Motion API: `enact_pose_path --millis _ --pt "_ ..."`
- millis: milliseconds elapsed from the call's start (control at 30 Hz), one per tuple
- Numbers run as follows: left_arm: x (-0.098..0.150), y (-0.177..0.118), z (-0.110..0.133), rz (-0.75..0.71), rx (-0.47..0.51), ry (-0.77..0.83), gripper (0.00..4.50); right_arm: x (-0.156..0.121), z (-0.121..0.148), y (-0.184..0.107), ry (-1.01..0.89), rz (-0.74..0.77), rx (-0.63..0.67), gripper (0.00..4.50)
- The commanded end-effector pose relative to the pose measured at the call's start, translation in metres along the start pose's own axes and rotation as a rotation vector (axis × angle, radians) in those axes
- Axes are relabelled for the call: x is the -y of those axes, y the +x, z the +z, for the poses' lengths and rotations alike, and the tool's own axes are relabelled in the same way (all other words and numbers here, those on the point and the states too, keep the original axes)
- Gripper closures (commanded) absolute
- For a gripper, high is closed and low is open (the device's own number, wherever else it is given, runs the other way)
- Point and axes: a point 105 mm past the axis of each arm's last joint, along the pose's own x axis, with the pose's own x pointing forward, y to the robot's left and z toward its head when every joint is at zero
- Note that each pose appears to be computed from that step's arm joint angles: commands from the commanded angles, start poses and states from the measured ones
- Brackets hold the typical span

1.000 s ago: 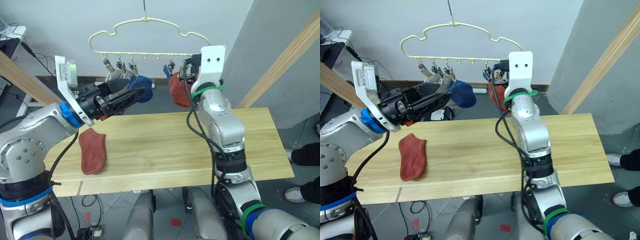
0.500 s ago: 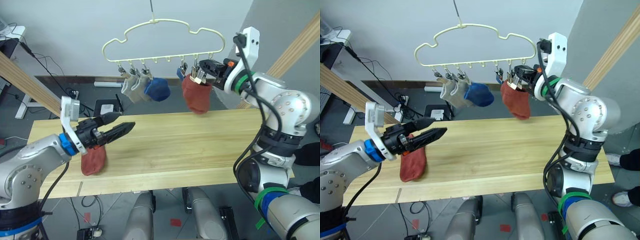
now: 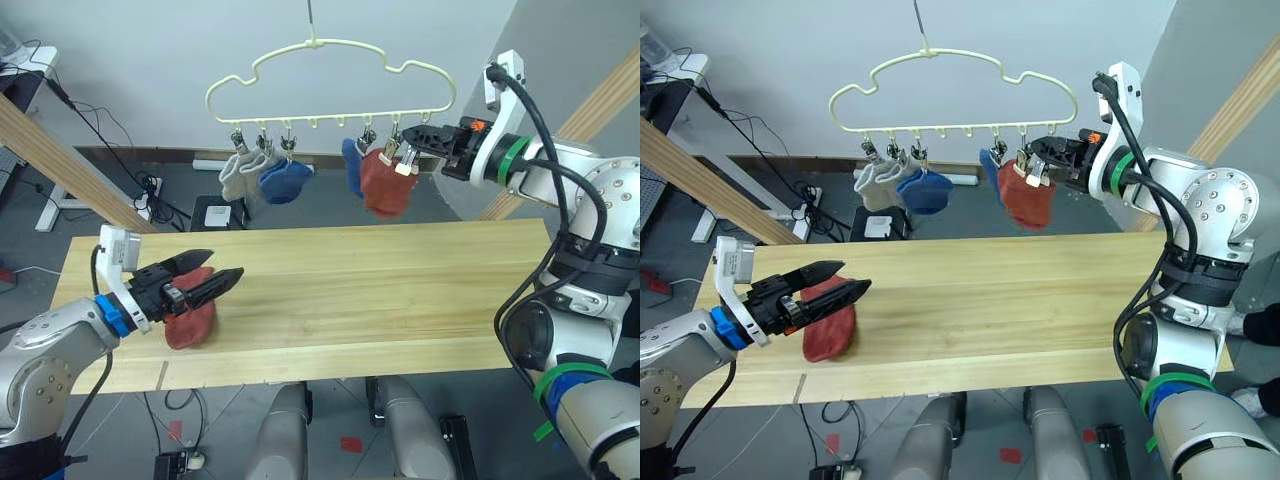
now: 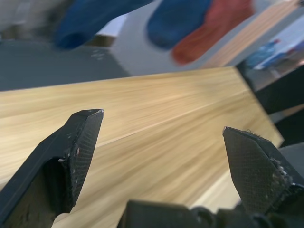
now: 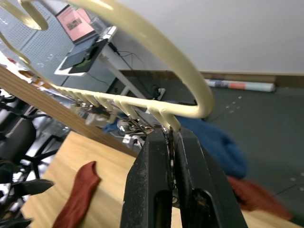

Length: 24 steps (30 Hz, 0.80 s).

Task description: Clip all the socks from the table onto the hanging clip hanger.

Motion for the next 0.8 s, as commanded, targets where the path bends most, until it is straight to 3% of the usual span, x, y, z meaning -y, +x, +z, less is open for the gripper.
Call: enact_pose_path --millis 33,200,300,533,800 --pt "-0.039 -0.013 -0.015 0.247 -0.034 0.051 0.0 -0.007 0.011 -0.006 0.0 0.056 0.019 4.49" --pt "-0.088 -0.028 -0.037 0.558 -0.06 0.1 0.0 -0.009 0.008 -0.005 -0.009 0.063 0.004 4.49" --pt "-0.107 -0.033 -0.054 0.637 -0.093 0.1 0.0 -0.01 0.007 -0.005 0.001 0.065 0.003 4.49" --pt "-0.119 -0.018 -0.095 0.586 -0.171 0.031 0.0 -0.011 0.007 -0.003 0.001 0.064 0.0 4.49" --pt "-0.128 -0.01 -0.104 0.576 -0.178 0.028 0.0 -0.013 0.004 -0.003 0.005 0.07 -0.007 4.49"
